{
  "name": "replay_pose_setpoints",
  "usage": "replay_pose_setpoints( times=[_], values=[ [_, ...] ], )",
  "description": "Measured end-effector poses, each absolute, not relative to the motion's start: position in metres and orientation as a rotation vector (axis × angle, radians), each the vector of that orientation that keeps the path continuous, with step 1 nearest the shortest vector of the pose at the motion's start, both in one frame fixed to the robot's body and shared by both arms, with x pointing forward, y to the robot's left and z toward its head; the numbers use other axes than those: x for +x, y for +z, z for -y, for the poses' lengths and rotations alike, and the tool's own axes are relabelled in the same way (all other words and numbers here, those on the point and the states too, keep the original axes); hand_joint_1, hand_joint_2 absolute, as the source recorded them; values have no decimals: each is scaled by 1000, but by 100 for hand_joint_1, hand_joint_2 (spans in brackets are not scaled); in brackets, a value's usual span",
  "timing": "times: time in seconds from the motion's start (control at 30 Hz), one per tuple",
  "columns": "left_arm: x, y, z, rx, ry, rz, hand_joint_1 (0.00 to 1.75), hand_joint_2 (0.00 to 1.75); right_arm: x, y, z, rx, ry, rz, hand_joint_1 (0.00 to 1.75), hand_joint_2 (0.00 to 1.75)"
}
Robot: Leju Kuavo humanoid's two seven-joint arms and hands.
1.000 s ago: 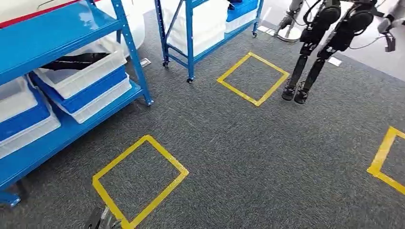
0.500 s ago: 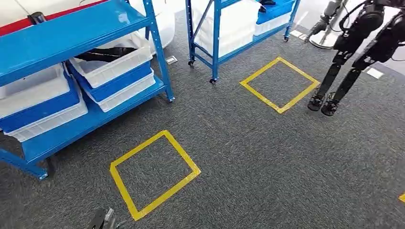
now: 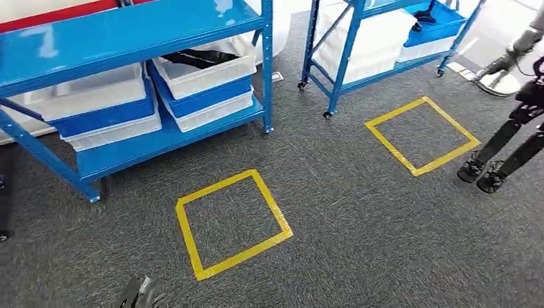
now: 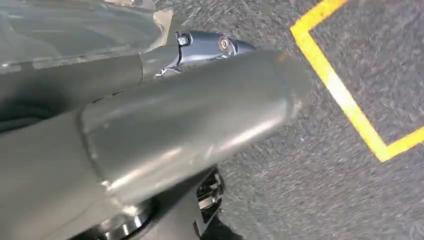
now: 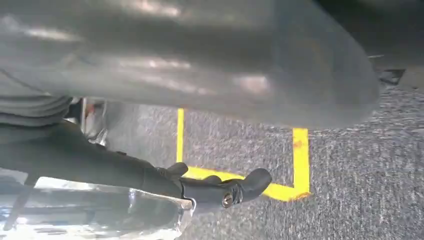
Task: Take the parts from the cabinet and place them on the table.
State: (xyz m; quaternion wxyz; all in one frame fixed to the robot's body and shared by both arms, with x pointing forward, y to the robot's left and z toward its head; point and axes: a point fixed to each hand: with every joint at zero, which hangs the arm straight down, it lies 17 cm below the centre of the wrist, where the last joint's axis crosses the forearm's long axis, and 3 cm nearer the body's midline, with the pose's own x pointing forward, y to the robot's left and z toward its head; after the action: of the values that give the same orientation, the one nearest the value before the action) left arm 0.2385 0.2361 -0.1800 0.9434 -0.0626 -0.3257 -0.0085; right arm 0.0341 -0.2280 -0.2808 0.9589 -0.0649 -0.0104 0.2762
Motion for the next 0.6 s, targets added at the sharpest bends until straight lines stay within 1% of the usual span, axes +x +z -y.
replay_pose_setpoints(
  times=[0.6],
  values=[
    [234, -180, -243, -110, -1, 667, 0, 0, 34, -281, 230, -135, 571, 29, 0, 0]
  ],
)
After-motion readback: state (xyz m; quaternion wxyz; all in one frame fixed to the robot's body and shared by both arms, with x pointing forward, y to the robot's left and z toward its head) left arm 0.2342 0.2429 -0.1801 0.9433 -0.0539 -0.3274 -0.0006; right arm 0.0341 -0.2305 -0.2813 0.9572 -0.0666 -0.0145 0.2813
